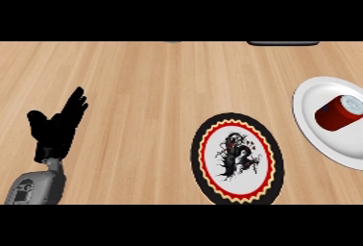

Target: Pick the can from the plate and place it in the plate

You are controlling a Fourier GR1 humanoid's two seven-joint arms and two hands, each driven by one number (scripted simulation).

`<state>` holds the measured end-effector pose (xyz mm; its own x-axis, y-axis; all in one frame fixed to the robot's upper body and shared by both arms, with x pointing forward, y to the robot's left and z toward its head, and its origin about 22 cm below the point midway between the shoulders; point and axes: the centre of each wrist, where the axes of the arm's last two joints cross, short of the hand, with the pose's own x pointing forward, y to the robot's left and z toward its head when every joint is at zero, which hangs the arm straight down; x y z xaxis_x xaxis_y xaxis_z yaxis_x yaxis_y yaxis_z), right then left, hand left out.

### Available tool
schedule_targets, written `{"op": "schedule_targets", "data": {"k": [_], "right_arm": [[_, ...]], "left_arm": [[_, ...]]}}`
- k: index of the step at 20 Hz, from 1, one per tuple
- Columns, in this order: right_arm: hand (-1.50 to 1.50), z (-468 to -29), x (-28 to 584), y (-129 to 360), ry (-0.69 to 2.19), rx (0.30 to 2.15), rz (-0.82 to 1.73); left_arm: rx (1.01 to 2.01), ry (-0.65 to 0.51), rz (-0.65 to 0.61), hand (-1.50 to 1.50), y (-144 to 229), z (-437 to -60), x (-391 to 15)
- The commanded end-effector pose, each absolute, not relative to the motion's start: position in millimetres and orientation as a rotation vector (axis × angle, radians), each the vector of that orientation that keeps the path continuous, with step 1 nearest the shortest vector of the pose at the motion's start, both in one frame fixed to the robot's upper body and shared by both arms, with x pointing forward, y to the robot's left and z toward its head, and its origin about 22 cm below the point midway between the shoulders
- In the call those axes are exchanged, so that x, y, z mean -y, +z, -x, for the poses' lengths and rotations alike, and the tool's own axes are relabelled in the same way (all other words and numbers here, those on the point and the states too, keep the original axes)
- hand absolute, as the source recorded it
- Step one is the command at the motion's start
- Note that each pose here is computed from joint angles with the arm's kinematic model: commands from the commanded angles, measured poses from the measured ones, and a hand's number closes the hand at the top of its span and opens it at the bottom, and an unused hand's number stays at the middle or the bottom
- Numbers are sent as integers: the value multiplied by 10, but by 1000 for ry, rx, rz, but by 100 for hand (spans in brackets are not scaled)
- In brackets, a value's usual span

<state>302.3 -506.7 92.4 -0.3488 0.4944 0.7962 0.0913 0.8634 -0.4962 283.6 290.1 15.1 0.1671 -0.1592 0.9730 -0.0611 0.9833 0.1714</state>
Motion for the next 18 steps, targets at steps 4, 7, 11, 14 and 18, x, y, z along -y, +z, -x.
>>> {"op": "schedule_targets", "data": {"k": [4,7,11,14,18], "right_arm": [[-150,-2896,5263,890,317,1762,69],[-150,-2747,5413,973,314,1764,31],[-150,-2561,5605,940,271,1802,61],[-150,-2505,5700,1054,270,1814,71],[-150,-2446,5740,991,259,1822,131]], "left_arm": [[1398,-56,-175,0,89,-2752,-2891],[1401,-90,-178,0,103,-2838,-2771],[1416,-78,-165,0,20,-2722,-2841],[1413,-70,-184,0,190,-2965,-2799],[1424,-91,-150,0,187,-2852,-2824]]}}
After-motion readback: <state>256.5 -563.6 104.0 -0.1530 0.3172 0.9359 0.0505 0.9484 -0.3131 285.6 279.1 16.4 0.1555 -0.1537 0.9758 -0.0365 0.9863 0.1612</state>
